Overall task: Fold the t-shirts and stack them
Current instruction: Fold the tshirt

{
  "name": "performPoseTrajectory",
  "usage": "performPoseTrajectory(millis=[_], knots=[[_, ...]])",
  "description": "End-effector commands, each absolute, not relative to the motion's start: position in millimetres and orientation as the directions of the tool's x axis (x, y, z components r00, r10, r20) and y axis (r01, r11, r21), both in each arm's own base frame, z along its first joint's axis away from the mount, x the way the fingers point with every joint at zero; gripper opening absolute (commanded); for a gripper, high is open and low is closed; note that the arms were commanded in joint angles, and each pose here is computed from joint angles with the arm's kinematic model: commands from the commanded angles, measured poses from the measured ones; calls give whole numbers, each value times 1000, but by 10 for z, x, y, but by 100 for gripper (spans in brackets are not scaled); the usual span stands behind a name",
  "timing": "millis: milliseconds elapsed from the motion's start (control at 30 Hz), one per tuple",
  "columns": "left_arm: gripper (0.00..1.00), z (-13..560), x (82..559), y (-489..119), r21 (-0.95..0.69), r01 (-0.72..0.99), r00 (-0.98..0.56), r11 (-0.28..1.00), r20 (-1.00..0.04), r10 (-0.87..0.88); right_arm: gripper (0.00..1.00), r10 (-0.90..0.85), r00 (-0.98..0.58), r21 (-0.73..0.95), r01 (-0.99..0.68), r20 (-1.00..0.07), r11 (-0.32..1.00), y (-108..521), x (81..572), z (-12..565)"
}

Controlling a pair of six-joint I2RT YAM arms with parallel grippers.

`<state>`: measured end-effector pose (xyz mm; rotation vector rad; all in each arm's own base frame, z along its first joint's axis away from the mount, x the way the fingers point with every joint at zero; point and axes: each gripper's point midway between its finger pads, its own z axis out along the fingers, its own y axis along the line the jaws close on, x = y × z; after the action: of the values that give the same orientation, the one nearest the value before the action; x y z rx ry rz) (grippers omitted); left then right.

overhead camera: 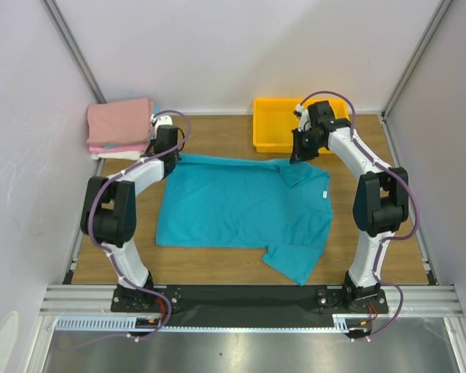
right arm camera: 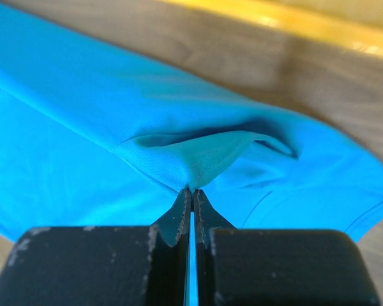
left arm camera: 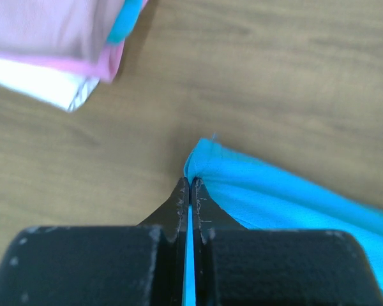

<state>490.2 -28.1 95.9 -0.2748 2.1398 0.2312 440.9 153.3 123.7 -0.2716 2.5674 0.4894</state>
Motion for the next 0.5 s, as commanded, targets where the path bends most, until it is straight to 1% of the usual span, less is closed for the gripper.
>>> performPoseTrajectory(millis=[0,167,333,367,467], knots=[[0,1266,4691,-127,40,-320,-506,947,-852,-135,0,-143,-854,273,-312,-500,910,1499,4162,1423],[0,1227,4416,-134,6,-327,-532,945,-828,-179,0,-147,-890,307,-298,-431,904,1557,3908,1264],[0,1016,4148,-155,-1,-325,-587,946,-784,-202,0,-134,-914,334,-273,-383,902,1602,3754,1129],[0,988,4125,-171,-8,-320,-593,947,-778,-207,1,-128,-918,344,-266,-374,901,1613,3732,1108],[0,840,4061,-172,8,-317,-627,948,-752,-203,8,-123,-925,370,-263,-360,891,1687,3671,1076]])
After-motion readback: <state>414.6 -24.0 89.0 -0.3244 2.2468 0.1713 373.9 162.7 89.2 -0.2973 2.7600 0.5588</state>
